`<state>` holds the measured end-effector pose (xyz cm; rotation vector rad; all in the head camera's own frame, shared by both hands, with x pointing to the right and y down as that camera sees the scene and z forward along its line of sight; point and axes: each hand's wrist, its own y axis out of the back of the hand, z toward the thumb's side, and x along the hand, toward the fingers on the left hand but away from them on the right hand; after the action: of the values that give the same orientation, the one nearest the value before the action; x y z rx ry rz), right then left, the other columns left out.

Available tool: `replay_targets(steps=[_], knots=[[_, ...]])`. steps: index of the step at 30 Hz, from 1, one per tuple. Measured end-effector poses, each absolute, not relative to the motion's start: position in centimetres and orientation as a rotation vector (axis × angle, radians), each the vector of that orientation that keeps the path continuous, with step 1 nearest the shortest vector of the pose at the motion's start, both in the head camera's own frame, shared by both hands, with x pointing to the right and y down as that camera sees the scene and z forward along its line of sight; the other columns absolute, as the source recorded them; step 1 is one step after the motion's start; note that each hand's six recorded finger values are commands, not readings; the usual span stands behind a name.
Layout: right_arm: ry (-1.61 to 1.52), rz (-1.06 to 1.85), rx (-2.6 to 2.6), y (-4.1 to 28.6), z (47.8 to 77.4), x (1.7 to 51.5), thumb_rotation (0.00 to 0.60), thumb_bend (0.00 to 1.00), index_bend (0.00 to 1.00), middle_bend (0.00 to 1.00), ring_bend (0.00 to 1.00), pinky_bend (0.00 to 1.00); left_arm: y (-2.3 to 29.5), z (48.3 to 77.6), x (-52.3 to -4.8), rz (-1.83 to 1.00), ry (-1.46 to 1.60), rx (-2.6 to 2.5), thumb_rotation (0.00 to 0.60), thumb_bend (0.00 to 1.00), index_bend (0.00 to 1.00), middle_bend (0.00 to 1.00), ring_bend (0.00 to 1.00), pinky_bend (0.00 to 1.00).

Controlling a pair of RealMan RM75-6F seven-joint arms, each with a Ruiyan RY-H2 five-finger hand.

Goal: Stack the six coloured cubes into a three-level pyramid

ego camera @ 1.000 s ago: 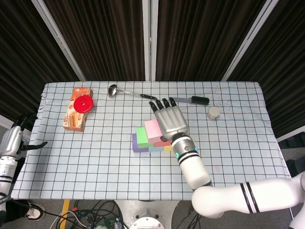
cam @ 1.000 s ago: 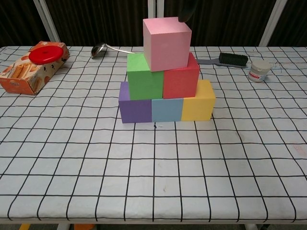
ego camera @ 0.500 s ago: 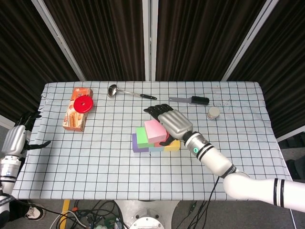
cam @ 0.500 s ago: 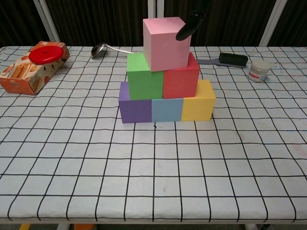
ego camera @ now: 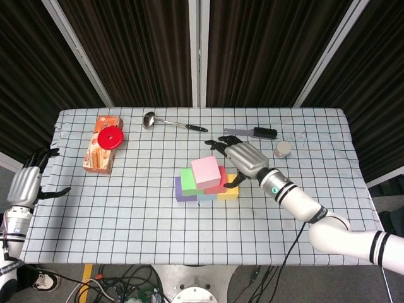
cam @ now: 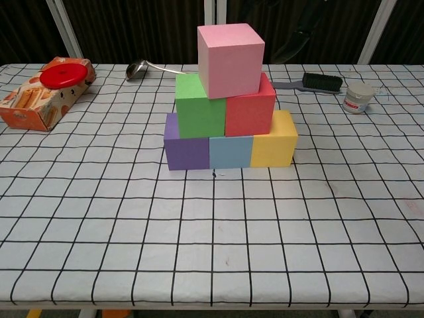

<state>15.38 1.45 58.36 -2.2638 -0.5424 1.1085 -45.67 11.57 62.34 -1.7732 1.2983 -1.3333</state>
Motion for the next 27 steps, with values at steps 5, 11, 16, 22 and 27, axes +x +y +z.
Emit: replay_targets(steps=[5, 11, 16, 22, 27], knots=[[-0.530, 1.082, -2.273, 1.4, 58.4, 14.8, 0.600, 0.05, 0.00, 0.16, 0.00, 0.00, 11.8, 62.4, -45.6, -1.337, 1.281, -1.769, 0.600, 0.00, 0.12, 0.18, 0.03, 0.11], [-0.523, 1.066, -2.287, 1.3, 58.7, 14.1, 0.600, 0.08, 0.00, 0.27, 0.00, 0.00, 11.9, 62.5, -45.5, -1.335, 1.266, -1.760, 0.600, 0.00, 0.12, 0.18, 0.03, 0.11], [-0.584, 1.024, -2.267, 0.8, 58.4, 13.8, 0.600, 0.12, 0.00, 0.39, 0.00, 0.00, 11.9, 62.7, -45.7, -1.346, 1.261, -1.761, 0.600, 0.00, 0.12, 0.18, 0.03, 0.11], [-0.642, 0.973, -2.277, 0.8, 57.6, 13.6, 0.600, 0.15, 0.00, 0.47, 0.00, 0.00, 12.0, 62.8, -45.9, -1.354, 1.268, -1.762, 0.600, 0.00, 0.12, 0.18, 0.03, 0.11], [-0.683, 0.949, -2.284, 0.6, 57.0, 13.7, 0.600, 0.15, 0.00, 0.47, 0.01, 0.00, 12.0, 62.7, -45.7, -1.346, 1.269, -1.766, 0.600, 0.00, 0.12, 0.18, 0.03, 0.11]])
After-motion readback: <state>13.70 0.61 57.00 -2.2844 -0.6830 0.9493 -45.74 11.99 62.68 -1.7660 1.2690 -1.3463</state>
